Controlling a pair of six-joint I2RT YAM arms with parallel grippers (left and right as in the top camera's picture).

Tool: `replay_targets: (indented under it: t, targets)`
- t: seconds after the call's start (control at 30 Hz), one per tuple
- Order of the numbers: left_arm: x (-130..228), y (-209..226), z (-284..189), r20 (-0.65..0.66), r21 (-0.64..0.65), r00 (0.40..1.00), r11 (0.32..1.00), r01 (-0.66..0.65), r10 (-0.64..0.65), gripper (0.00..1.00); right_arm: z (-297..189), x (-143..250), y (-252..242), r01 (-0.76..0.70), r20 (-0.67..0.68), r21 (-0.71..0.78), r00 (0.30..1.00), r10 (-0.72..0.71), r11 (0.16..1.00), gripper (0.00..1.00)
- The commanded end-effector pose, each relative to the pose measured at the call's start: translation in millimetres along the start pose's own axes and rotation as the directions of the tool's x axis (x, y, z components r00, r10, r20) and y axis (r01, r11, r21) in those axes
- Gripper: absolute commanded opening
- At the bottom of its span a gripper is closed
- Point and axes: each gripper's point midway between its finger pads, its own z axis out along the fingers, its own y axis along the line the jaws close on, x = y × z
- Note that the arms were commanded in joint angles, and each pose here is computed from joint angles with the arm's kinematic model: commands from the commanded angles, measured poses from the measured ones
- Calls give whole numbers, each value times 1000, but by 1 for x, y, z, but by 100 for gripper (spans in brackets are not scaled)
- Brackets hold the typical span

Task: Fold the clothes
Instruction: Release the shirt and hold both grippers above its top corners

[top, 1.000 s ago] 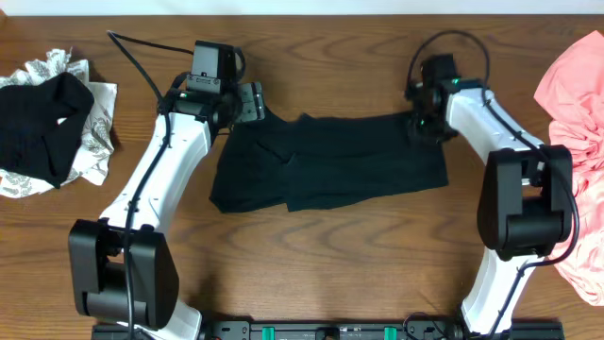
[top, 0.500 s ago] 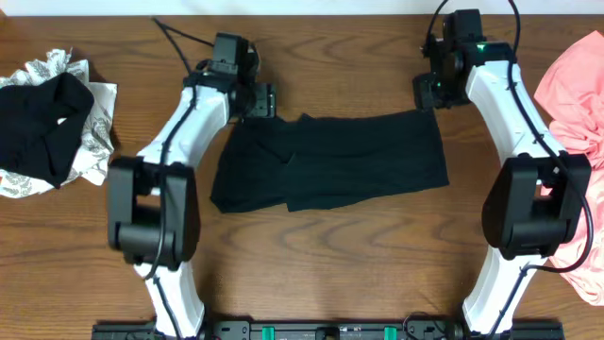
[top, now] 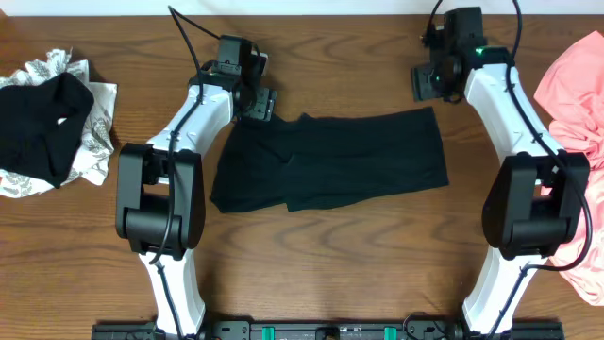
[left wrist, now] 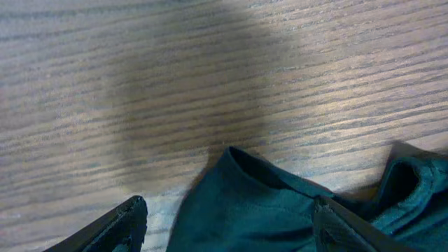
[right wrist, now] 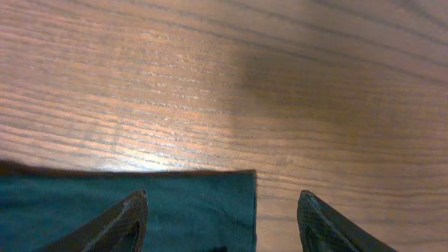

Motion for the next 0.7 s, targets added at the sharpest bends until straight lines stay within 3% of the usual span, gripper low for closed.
replay_targets:
  t: [0.0, 0.13, 0.27, 0.47, 0.67]
  targets:
    - [-1, 6, 9, -7, -15, 1000, 1000, -27, 27, 76, 12, 14, -8, 0, -28, 13, 1000, 0, 1000, 67]
    - [7, 6, 19, -32, -12, 999, 1000, -25, 25, 75, 20, 22, -8, -1, -35, 14, 999, 1, 1000, 67]
    - [11, 6, 23, -44, -11, 999, 1000, -24, 24, 61, 24, 26, -9, -2, -35, 15, 999, 3, 1000, 66]
    - [10, 6, 24, -41, -11, 999, 1000, -25, 24, 60, 39, 25, -15, 13, 27, 34, 1000, -14, 999, 69]
    - [15, 6, 26, -51, -10, 998, 1000, -25, 24, 51, 52, 29, -24, -1, 79, 60, 997, -3, 998, 68]
